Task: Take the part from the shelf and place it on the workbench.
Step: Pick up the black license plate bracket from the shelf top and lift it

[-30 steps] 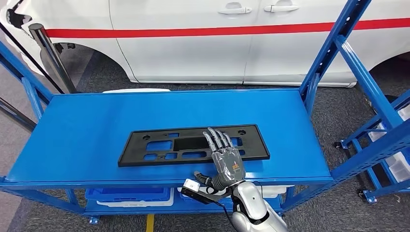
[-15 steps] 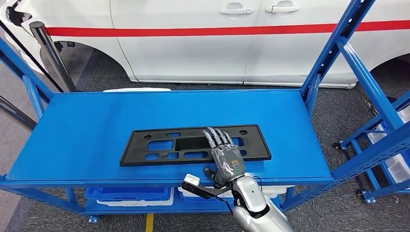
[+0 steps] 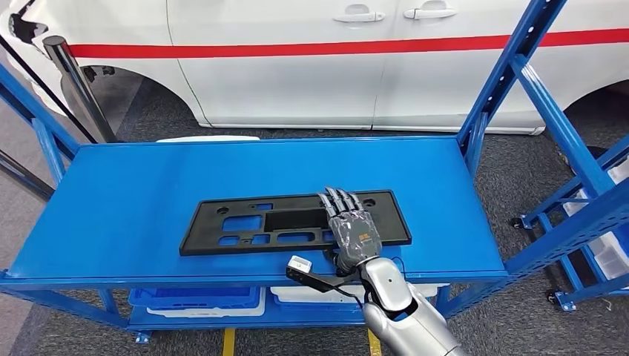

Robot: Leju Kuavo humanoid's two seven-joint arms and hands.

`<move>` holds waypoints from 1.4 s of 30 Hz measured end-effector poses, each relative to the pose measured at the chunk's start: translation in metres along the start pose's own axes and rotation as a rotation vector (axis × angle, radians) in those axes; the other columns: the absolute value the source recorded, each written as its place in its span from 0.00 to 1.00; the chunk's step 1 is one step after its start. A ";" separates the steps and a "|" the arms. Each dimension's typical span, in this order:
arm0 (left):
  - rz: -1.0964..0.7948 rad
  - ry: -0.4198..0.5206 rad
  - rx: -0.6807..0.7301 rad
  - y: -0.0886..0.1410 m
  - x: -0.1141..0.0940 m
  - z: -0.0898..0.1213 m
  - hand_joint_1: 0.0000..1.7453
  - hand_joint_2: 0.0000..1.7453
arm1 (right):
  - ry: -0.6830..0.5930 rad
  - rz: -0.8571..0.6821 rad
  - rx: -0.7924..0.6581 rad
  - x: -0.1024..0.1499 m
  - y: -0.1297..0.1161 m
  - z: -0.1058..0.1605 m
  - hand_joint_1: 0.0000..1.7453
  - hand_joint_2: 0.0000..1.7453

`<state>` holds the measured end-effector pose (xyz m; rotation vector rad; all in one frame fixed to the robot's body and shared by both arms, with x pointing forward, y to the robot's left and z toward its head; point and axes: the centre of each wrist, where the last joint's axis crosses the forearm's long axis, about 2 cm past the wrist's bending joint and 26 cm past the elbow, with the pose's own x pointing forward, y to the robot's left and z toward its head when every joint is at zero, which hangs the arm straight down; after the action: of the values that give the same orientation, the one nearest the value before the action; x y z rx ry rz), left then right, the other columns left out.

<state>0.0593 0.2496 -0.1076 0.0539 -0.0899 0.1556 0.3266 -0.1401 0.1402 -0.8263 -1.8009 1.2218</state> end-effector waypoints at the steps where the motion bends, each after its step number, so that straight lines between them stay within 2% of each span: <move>1: 0.000 0.000 0.000 0.000 0.000 0.000 0.00 0.00 | -0.002 0.006 0.001 -0.001 -0.001 -0.002 0.00 1.00; 14: 0.001 0.002 0.002 0.001 -0.001 0.000 0.00 0.00 | 0.009 0.060 0.061 -0.010 -0.005 -0.016 0.00 1.00; 18: 0.001 0.003 0.002 0.001 -0.001 0.000 0.00 0.00 | 0.015 0.060 0.081 -0.013 -0.005 -0.018 1.00 1.00; 24: 0.003 -0.006 -0.001 0.001 -0.002 0.000 0.00 0.00 | 0.023 0.040 0.134 -0.019 0.000 -0.017 1.00 1.00; 31: 0.007 -0.046 0.015 0.001 -0.001 0.000 0.00 0.00 | 0.009 0.027 0.145 -0.023 -0.006 -0.024 1.00 1.00; 35: 0.009 -0.062 0.047 0.002 -0.002 0.000 0.00 1.00 | 0.012 0.025 0.145 -0.025 -0.007 -0.025 1.00 1.00; 42: 0.010 -0.022 0.126 0.003 -0.002 0.000 0.00 1.00 | 0.015 0.023 0.155 -0.026 -0.007 -0.025 1.00 1.00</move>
<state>0.0569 0.2526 -0.1076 0.1807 -0.1024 0.1704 0.3597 -0.1533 0.1457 -0.7679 -1.6653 1.3482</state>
